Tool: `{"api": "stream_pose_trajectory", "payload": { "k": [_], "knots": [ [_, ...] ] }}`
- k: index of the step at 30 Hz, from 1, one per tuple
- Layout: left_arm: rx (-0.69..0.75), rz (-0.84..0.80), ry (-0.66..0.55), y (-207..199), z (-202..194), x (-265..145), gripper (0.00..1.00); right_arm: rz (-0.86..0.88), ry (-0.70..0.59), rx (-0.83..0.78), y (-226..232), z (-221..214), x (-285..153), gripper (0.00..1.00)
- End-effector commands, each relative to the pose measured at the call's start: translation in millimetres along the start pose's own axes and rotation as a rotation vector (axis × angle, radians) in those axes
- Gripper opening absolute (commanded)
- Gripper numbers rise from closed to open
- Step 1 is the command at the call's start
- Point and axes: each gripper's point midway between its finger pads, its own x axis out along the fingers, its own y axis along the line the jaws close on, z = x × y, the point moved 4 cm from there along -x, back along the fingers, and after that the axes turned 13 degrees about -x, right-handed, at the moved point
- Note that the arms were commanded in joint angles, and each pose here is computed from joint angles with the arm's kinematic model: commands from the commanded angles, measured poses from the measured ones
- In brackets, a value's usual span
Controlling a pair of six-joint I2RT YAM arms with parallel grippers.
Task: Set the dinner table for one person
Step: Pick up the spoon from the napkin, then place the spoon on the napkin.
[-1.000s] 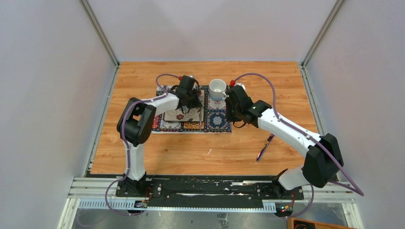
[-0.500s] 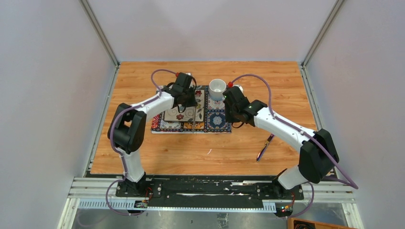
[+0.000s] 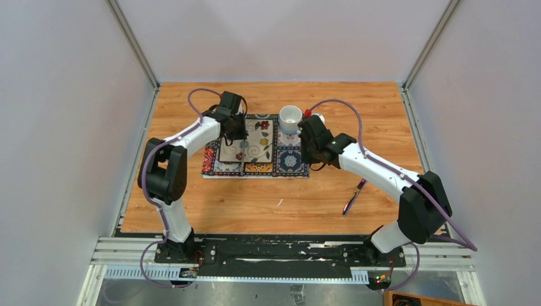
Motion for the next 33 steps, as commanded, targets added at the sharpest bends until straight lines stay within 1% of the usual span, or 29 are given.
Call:
{"api": "stream_pose_trajectory", "payload": {
  "k": [1,7,12,15,17,21,27,33],
  "knots": [
    [0.016,0.013,-0.025,14,15,-18,0.00,-0.028,0.020,0.011,-7,-6,8,0.20],
    [0.017,0.043,-0.009,35,22,-20,0.00,-0.024,0.031,0.015,-8,-8,11,0.20],
    [0.013,0.107,0.003,58,27,-19,0.00,-0.015,0.039,0.007,-8,-9,13,0.19],
    [0.018,0.125,-0.003,65,36,-21,0.00,-0.012,0.045,0.002,-8,-6,15,0.19],
    [0.028,0.171,-0.028,70,46,-23,0.00,-0.003,0.048,0.002,-8,-4,15,0.19],
    [0.047,0.222,-0.038,76,59,-26,0.00,0.004,0.046,-0.004,-8,2,17,0.18],
    [0.037,0.242,-0.038,90,70,-25,0.00,0.006,0.046,-0.001,-11,10,17,0.18],
    [-0.013,0.251,0.011,112,69,-14,0.00,0.008,0.057,0.001,-13,8,18,0.18]
  ]
}}
